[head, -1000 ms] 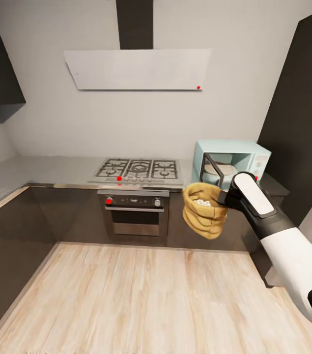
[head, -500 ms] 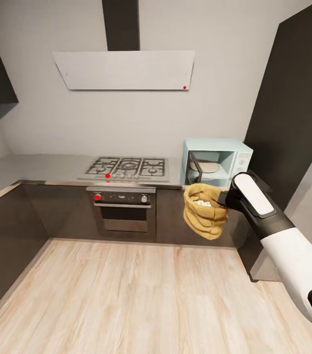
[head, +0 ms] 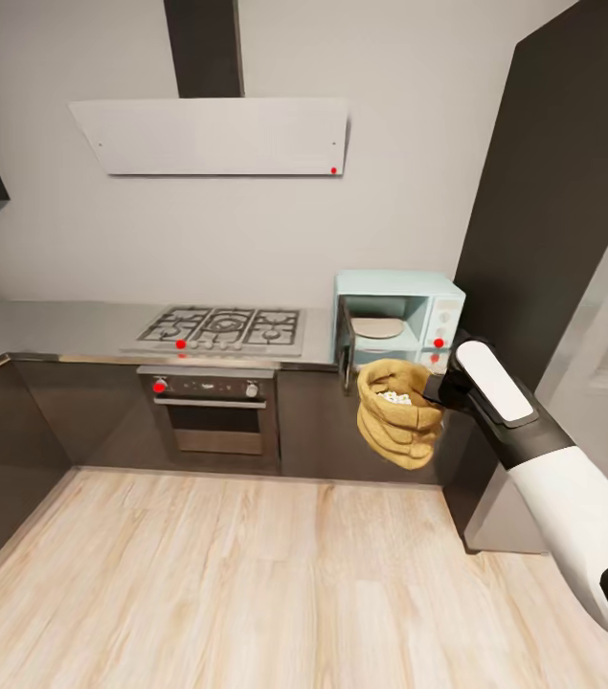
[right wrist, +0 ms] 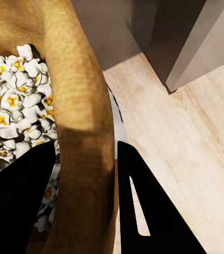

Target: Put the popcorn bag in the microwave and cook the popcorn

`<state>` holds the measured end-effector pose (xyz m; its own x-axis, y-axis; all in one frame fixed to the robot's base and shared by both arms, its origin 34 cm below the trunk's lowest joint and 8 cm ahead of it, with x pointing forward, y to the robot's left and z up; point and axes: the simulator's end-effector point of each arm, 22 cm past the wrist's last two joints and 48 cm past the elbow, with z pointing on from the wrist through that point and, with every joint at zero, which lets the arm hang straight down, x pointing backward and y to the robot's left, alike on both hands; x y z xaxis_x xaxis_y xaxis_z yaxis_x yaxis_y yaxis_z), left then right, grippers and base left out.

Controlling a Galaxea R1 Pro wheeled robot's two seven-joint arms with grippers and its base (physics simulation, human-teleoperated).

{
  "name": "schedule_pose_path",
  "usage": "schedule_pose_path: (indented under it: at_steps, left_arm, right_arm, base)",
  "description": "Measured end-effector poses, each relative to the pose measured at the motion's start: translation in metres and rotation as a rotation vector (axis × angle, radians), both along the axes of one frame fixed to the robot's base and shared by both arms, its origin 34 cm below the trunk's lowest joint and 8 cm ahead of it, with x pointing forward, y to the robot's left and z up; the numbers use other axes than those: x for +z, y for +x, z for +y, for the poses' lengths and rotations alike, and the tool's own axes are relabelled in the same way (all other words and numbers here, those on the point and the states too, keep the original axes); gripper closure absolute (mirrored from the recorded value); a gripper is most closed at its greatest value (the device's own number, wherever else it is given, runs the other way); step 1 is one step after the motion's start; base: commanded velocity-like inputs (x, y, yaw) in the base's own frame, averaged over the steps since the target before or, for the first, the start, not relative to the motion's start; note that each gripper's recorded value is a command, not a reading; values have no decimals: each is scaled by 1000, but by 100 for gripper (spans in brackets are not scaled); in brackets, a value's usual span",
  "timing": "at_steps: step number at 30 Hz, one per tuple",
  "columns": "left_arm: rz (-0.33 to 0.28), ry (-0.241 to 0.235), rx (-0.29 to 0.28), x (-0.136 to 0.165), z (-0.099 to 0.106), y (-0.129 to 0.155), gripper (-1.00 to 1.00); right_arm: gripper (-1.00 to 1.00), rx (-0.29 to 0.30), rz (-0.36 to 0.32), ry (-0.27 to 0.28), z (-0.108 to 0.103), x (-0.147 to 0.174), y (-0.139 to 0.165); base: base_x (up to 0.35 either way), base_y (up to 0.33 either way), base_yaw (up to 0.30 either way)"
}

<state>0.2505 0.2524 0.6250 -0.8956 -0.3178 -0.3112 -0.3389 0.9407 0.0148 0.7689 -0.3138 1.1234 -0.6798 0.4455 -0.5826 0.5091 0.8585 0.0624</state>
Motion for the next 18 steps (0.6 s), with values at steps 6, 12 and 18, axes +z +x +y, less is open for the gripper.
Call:
schedule_pose_path:
  at_steps: [6, 12, 18]
  left_arm:
    - [0, 1, 3, 0, 1, 0, -100]
    - [0, 1, 3, 0, 1, 0, -100]
    - [0, 0, 3, 0, 1, 0, -100]
  right_arm:
    - [100, 0, 2, 1, 0, -1, 0]
    - [100, 5, 3, 8, 2, -3, 0]
    - [100, 17, -4, 21, 6, -4, 2]
  base:
    - [252, -266, 0]
    - [263, -257, 0]
    - [276, -240, 0]
